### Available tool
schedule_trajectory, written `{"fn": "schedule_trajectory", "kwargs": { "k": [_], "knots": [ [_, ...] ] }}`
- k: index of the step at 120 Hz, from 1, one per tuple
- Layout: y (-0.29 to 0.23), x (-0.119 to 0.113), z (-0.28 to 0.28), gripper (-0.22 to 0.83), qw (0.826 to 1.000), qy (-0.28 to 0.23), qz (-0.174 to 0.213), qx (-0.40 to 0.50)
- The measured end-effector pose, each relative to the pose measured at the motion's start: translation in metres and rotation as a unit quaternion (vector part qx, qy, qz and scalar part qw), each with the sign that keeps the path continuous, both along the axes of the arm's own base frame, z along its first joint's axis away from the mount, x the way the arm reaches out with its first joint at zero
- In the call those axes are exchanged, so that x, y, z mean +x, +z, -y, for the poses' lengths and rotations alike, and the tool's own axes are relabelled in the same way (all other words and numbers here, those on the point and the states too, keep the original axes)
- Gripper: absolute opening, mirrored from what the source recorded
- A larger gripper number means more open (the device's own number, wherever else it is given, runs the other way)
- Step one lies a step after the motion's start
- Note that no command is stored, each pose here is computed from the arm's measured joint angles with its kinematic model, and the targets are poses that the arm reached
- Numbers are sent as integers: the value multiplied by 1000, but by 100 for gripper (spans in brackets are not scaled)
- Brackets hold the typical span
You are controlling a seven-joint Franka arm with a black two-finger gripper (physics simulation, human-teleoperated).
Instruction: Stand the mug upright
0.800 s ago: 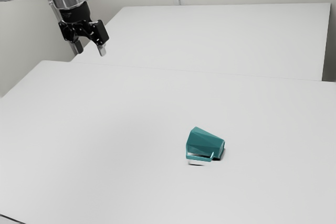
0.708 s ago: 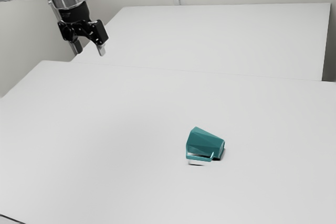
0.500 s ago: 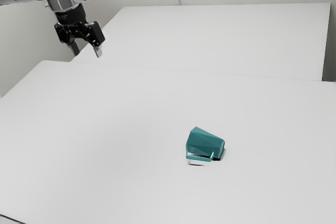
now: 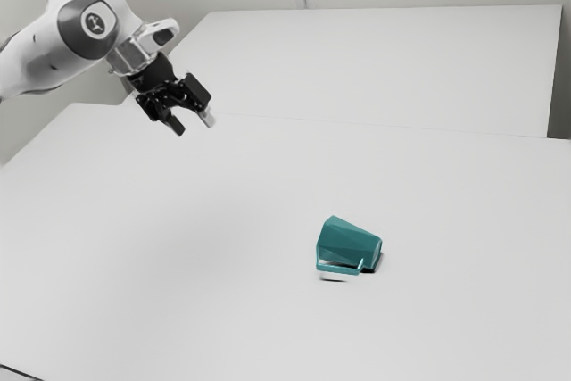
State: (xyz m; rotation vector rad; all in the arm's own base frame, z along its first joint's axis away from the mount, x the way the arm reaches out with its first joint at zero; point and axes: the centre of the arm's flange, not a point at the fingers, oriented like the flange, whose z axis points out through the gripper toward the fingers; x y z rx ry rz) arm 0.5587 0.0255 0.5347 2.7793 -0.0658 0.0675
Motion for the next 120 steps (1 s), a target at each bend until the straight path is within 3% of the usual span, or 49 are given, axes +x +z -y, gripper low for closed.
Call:
{"fn": "schedule_trajectory", "kwargs": {
  "k": [61,120],
  "knots": [
    [-104,-14,44,59,986,-28,11,-165],
    [-172,-22,89,59,977,-71,4,-199]
  ]
}}
